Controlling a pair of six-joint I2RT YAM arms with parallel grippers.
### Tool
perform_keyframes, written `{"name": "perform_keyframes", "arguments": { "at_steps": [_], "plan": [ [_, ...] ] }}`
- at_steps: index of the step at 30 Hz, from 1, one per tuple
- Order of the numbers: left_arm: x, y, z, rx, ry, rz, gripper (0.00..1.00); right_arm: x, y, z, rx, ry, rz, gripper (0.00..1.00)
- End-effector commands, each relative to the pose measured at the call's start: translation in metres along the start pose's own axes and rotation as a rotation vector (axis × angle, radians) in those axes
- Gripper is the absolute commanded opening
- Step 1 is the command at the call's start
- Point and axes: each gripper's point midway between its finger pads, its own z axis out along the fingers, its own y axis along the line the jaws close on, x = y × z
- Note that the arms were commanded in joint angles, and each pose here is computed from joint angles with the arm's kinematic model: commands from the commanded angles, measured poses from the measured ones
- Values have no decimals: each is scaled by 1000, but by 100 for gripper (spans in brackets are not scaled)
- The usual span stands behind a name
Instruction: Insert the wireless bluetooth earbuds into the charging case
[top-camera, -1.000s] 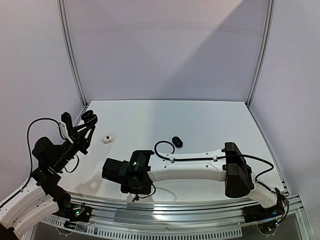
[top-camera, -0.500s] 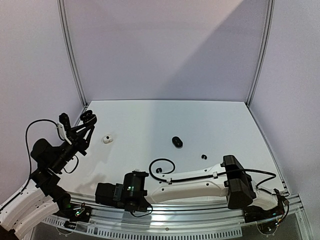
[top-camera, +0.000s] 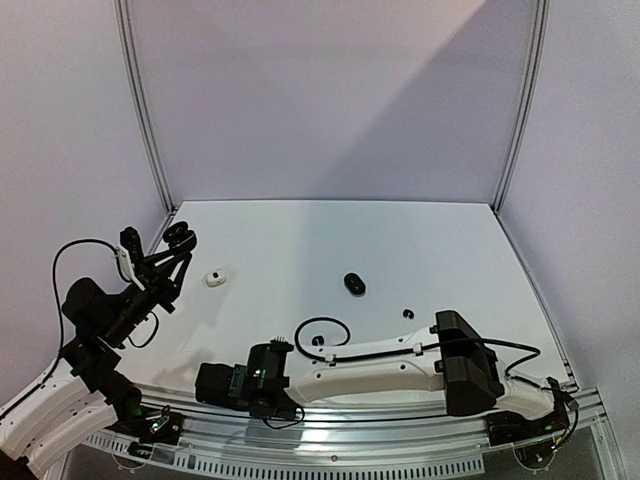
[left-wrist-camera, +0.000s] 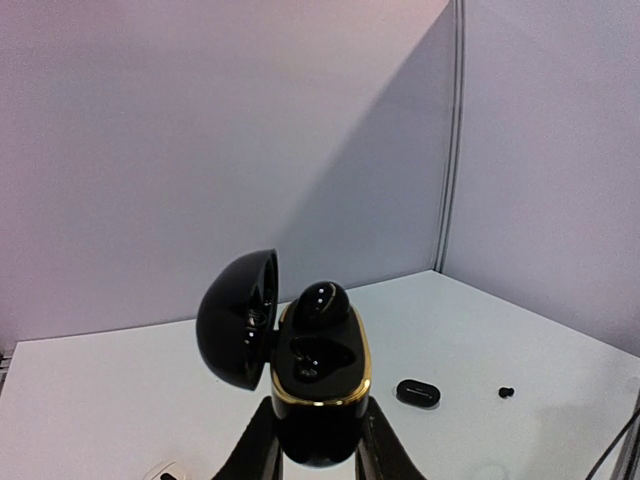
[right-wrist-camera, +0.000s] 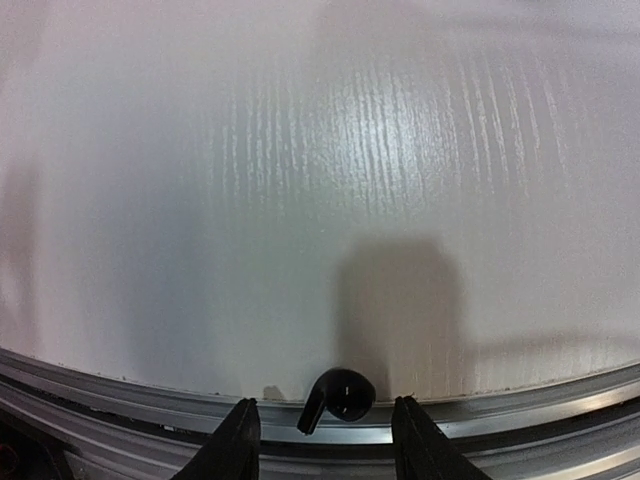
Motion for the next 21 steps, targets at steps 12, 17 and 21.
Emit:
{"name": "perform_keyframes", "arguments": {
  "at_steps": [12, 17, 21],
  "plan": [
    [6, 3, -1, -14, 7, -3, 0, 1, -12, 29, 53, -15, -42, 32],
    [6, 4, -1, -17, 6, -3, 0, -2, -15, 34, 64, -27, -47, 28],
    [5, 4, -1, -19, 3, -2, 0, -5, -17, 38, 69, -29, -56, 22]
  ]
}}
